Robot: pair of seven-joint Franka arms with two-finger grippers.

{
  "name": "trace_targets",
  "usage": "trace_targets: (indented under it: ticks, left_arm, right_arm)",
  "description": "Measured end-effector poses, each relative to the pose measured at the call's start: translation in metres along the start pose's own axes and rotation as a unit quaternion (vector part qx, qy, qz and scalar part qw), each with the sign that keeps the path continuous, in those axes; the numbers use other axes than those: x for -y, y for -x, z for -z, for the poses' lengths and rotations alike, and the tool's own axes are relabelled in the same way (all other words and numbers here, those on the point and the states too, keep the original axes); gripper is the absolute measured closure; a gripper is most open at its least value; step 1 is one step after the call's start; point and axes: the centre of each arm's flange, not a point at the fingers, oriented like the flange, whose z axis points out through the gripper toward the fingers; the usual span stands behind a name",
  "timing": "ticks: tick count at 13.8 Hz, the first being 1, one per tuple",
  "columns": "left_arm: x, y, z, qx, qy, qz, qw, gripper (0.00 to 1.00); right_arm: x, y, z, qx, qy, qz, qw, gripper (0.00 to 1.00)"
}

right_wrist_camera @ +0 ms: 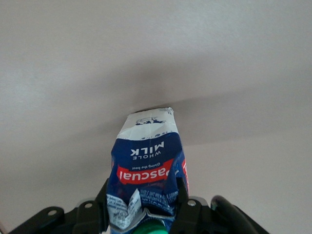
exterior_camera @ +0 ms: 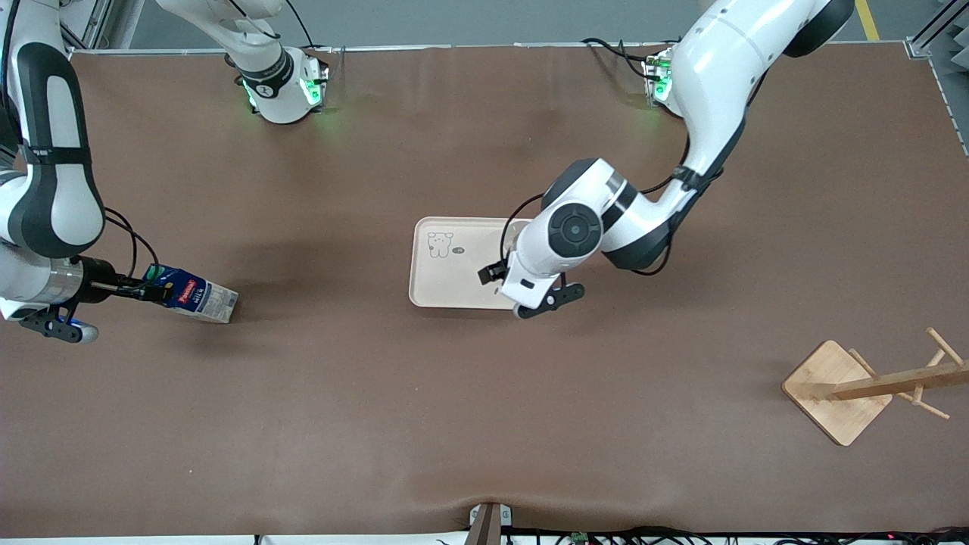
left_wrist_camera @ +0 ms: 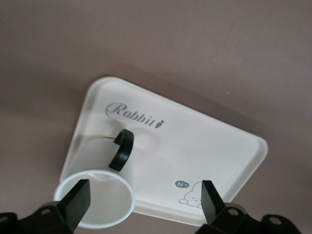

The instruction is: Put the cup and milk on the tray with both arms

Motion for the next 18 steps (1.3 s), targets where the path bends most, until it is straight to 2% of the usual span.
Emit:
trace_targets:
  ticks: [2, 4, 6, 8, 11, 13, 15, 18]
  left_arm:
    - [0.024, -0.024, 0.071, -0.029, 0.010, 0.023, 0.999, 0.00]
    - [0.066, -0.049, 0.143, -0.057, 0.013, 0.047, 0.997, 0.00]
    - [0.116, -0.072, 0.201, -0.079, 0.009, 0.055, 0.995, 0.00]
    - [0.164, -0.092, 0.242, -0.094, 0.004, 0.049, 0.994, 0.00]
    - [0.232, -0.115, 0.288, -0.109, -0.007, 0.033, 0.993, 0.00]
    - [0.270, -0.116, 0.316, -0.119, -0.029, 0.008, 0.992, 0.00]
    - [0.296, -0.110, 0.342, -0.128, -0.042, -0.013, 0.991, 0.00]
    - [0.325, -0.101, 0.373, -0.149, -0.051, -0.044, 0.987, 0.00]
  right_arm:
    - [0.023, 0.002, 0.012, 0.000, 0.001, 0.019, 1.000, 0.48]
    - [0.056, 0.009, 0.028, 0.016, 0.003, 0.046, 0.999, 0.48]
    - [0.107, 0.023, 0.047, 0.033, 0.008, 0.086, 0.996, 0.48]
    - [0.173, 0.043, 0.060, 0.036, 0.017, 0.117, 0.992, 0.48]
    - [0.272, 0.085, 0.057, 0.028, 0.033, 0.096, 0.994, 0.48]
    - [0.325, 0.116, 0.046, 0.037, 0.024, 0.092, 0.995, 0.48]
    - [0.366, 0.141, 0.028, 0.050, 0.016, 0.079, 0.995, 0.48]
    - [0.404, 0.163, 0.007, 0.046, 0.019, 0.064, 0.997, 0.48]
